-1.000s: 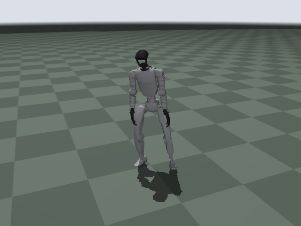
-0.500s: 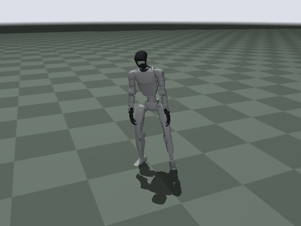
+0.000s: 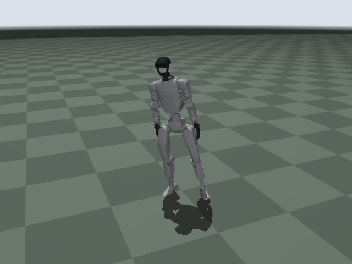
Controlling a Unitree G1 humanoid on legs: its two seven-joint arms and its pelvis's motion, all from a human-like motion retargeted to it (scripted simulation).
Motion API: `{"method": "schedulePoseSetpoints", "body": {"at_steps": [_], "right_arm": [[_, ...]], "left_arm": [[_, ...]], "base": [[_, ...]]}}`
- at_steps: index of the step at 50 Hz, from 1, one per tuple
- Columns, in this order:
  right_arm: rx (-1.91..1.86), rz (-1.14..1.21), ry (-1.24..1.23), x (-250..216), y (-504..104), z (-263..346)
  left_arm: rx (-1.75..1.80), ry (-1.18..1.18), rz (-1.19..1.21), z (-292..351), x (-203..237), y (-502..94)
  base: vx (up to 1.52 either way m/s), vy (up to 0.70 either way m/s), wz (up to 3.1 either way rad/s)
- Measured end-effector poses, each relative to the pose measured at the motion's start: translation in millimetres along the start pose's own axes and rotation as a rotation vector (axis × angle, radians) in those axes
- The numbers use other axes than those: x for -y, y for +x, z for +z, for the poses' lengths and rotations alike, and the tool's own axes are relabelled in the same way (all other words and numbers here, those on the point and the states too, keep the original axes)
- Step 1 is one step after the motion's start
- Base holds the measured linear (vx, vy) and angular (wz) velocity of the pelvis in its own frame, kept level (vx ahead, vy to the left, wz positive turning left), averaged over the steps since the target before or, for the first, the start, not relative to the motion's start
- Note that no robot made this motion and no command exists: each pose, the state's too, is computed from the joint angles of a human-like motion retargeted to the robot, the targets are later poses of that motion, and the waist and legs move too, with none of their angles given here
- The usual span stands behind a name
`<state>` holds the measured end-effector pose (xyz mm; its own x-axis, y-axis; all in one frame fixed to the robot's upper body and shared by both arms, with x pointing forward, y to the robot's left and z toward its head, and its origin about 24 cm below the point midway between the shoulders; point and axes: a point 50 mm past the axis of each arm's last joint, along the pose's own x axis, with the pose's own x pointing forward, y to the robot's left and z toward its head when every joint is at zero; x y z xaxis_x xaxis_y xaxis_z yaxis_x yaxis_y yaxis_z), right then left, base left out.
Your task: Upper body actions
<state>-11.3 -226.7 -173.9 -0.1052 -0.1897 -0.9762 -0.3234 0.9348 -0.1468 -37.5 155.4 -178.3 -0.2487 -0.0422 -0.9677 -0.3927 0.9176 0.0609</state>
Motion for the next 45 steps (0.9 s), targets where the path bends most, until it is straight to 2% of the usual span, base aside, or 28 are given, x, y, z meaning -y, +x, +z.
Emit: {"method": "schedulePoseSetpoints", "body": {"at_steps": [8,15,21,25,29,37,45], "right_arm": [[0.202,0.072,-0.343,-3.1,-14.6,88.0],[0.404,-0.043,-0.513,20.0,-34.2,138.6],[0.335,-0.152,-0.428,34.1,-28.0,122.1],[0.303,-0.129,-0.344,28.1,-24.1,114.1],[0.331,-0.098,-0.395,15.5,-24.5,118.4],[0.355,-0.070,-0.537,-4.4,-22.7,114.6],[0.334,-0.091,-0.572,6.2,-19.0,101.9]], "left_arm": [[0.262,0.195,0.026,84.1,-0.1,-21.1],[0.410,0.302,-0.004,118.7,26.3,-36.3],[0.306,0.365,0.018,82.4,17.1,-20.0],[0.192,0.420,0.083,52.0,-0.5,-10.1],[0.044,0.441,0.079,14.9,-15.3,-2.8],[-0.186,0.180,-0.004,-45.1,-24.4,0.6],[-0.123,-0.001,-0.039,-18.1,-11.0,-1.8]], "base": [[0.19,-0.20,0.09],[0.14,0.02,-0.28],[0.20,0.23,-0.11],[0.20,0.29,-0.02],[0.22,0.32,0.04],[0.34,0.48,-0.15],[0.44,0.50,0.58]]}}
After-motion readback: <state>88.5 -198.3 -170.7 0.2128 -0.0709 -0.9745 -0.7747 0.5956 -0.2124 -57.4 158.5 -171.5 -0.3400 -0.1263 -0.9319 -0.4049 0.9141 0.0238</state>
